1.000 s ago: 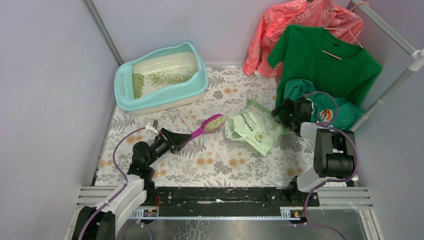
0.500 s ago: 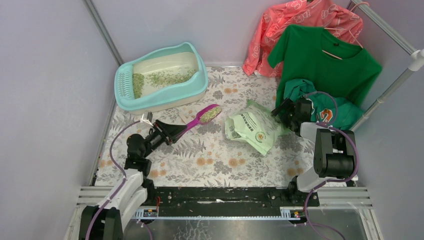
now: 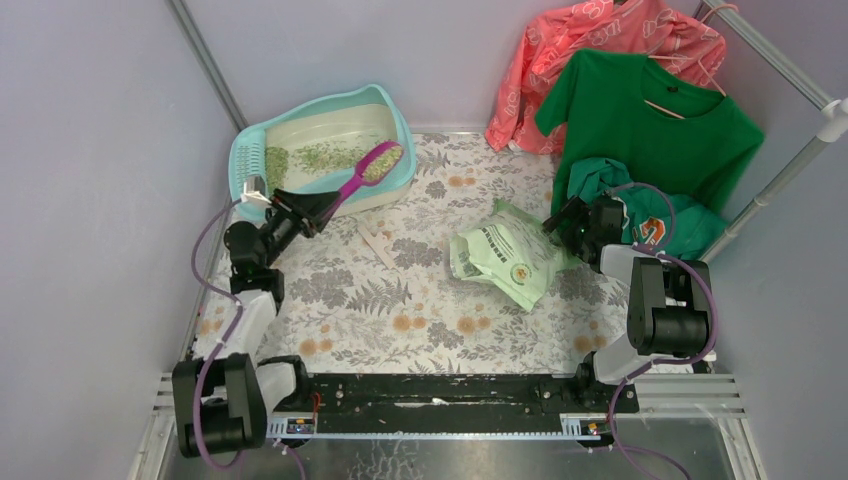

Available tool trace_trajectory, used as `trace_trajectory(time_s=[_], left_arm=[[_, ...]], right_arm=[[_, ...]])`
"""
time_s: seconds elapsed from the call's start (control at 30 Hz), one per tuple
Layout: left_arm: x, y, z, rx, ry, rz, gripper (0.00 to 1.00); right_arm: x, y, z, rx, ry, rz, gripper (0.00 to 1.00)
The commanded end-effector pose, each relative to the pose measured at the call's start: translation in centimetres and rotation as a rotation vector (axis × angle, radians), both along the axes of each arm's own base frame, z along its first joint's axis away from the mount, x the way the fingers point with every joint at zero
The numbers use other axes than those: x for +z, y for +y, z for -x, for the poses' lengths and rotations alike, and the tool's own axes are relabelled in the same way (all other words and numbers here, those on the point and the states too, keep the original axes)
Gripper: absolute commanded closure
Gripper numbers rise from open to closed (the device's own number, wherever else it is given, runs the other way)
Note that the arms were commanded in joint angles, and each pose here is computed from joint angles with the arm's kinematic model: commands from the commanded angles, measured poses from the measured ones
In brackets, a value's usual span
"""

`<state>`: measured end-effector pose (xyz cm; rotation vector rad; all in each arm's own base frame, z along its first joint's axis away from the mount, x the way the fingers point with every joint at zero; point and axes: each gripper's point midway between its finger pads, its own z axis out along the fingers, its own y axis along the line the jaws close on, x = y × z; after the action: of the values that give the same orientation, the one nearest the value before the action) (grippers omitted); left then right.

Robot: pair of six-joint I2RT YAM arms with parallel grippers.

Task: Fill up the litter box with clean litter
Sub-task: Pour the cat litter into the litter box.

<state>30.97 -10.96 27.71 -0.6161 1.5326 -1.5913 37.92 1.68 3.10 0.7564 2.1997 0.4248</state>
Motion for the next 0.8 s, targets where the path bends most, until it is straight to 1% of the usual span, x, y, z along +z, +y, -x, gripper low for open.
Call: trace_trajectory(time_s=[0.0,0.13,0.3,0.4,0.53,0.63,0.7,0.73,0.77], left_arm=[[4.2,3.1,-3.0,0.096,-0.127,-0.012,0.94],[4.6,5.3,-6.9,0.176,-0.124,-0.030,0.94],[3.5,7.3,-11.7,0.271,-0.086,-0.124,0.94],[2.3,7.6,-14.1,0.320,-0.046,-0.258,0.94],[0.1,8.1,-16.4,0.425,0.055,-0.525,0.95],[-0.9,8.1,-17.6,0.471,0.086,-0.687,0.95],[-1.5,8.2,-18.0,0.496,0.107,-0.787,0.95],[-1.8,9.0,-18.2,0.541,0.135,-0.847,0.95],[-2.1,8.5,-18.2,0.549,0.147,-0.904,0.95]], right_arm=[[-3.3,1.0,3.3,0.031,0.141,-0.033,0.00],[-3.3,1.1,3.3,0.033,0.140,-0.034,0.00],[-3.2,1.1,3.3,0.032,0.136,-0.034,0.00],[-3.1,1.1,3.3,0.033,0.133,-0.036,0.00],[-3.1,1.1,3.3,0.033,0.131,-0.035,0.00],[-3.1,1.1,3.3,0.033,0.129,-0.034,0.00],[-3.1,1.1,3.3,0.034,0.130,-0.036,0.00],[-3.1,1.1,3.3,0.033,0.128,-0.035,0.00],[-3.1,1.1,3.3,0.034,0.129,-0.035,0.00]])
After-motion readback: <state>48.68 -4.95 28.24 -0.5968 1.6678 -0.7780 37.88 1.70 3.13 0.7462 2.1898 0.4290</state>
